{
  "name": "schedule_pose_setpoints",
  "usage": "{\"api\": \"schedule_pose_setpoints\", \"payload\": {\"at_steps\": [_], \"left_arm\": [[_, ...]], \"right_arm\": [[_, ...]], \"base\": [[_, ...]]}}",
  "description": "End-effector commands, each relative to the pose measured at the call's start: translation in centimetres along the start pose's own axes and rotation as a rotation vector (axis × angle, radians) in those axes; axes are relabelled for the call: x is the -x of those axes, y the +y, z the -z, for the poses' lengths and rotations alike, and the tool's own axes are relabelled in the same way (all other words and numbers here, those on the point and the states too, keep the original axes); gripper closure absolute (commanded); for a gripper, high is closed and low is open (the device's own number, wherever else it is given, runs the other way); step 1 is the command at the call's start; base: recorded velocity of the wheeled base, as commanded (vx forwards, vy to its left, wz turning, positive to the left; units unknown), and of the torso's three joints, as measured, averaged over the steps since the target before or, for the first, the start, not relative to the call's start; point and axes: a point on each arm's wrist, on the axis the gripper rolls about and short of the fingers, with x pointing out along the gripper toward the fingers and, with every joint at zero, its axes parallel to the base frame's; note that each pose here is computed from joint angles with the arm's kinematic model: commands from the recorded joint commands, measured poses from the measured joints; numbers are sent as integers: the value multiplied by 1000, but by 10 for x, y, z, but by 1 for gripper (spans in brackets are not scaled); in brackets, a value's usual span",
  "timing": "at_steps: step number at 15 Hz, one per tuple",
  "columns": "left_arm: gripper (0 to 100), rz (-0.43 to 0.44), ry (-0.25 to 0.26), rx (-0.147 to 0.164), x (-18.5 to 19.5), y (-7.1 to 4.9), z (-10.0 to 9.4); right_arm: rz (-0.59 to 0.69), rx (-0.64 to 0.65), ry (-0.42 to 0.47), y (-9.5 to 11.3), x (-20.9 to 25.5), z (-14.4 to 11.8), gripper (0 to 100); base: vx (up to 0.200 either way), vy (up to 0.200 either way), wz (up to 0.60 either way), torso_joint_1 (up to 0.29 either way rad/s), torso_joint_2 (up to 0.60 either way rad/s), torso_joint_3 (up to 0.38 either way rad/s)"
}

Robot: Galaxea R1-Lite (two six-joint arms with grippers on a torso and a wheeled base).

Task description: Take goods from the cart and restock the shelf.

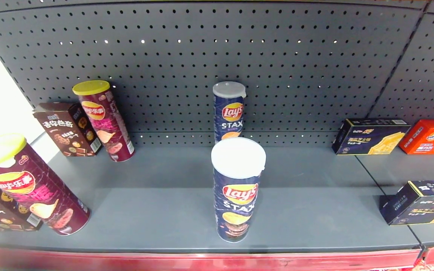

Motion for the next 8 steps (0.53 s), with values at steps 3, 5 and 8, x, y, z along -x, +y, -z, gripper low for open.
{"api": "schedule_pose_setpoints", "payload": {"at_steps": [3,5,8], "left_arm": [[0,-1,1,0,0,0,0],[0,-1,1,0,0,0,0],[0,-1,1,0,0,0,0]], "right_arm": [[0,0,-1,0,0,0,0],[0,0,-1,0,0,0,0],[0,-1,-1,0,0,0,0]], "base": [[0,0,0,0,0,0],[0,0,0,0,0,0],[0,0,0,0,0,0]]}}
